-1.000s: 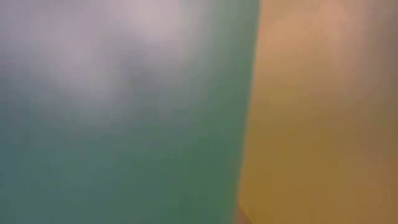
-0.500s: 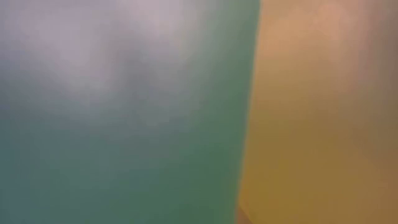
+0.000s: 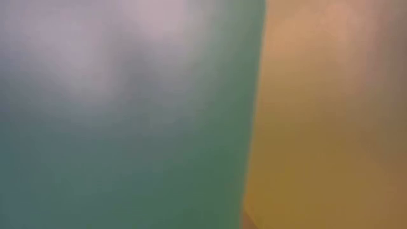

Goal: Pick & Place USB Port
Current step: Put the dark violet charger cable into the green bin, then put the left brown hdmi cable into the yellow bin

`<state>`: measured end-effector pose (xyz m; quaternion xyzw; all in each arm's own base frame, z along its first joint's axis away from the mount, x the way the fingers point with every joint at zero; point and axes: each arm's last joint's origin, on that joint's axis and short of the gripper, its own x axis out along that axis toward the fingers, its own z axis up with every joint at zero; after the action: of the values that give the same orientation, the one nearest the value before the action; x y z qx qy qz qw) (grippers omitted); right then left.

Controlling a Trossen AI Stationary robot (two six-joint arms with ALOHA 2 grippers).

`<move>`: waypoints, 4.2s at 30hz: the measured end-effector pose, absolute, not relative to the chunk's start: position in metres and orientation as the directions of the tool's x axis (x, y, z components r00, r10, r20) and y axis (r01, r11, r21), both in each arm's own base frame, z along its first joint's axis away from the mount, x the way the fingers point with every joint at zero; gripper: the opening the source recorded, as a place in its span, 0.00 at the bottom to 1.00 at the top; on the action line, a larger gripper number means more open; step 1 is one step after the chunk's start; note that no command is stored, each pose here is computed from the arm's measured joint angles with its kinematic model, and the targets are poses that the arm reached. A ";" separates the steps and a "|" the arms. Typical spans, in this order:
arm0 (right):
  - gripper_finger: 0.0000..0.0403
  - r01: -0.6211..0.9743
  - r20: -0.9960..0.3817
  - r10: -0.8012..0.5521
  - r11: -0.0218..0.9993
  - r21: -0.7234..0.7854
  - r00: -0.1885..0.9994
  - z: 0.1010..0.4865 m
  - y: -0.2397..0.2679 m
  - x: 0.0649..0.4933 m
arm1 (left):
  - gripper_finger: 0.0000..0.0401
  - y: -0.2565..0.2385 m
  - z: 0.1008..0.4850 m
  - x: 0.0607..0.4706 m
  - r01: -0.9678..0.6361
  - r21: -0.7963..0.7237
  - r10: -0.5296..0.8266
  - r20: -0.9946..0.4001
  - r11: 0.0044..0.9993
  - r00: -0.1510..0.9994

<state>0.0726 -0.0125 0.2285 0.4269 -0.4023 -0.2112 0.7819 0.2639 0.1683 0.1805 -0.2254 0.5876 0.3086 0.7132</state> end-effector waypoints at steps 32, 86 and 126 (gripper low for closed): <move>0.00 -0.001 0.441 -0.673 0.548 0.837 0.594 0.228 -0.012 0.073 | 0.03 0.116 0.258 0.221 -0.808 -0.444 0.200 -0.815 0.388 0.544; 0.00 -0.422 0.600 -0.204 0.540 0.728 0.773 0.230 0.001 0.080 | 0.03 -0.254 0.164 0.322 -0.997 0.034 0.075 -0.996 -0.065 -0.039; 0.26 -0.471 0.649 -0.031 0.662 0.583 0.760 0.242 0.006 0.079 | 0.36 -0.146 0.347 0.278 -0.855 -0.421 0.451 -0.727 0.302 0.517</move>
<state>0.0789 0.0063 0.2419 0.3902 -0.3212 0.1290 0.8532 0.2775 -0.1462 0.3468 -0.4104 0.2460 0.4251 0.7683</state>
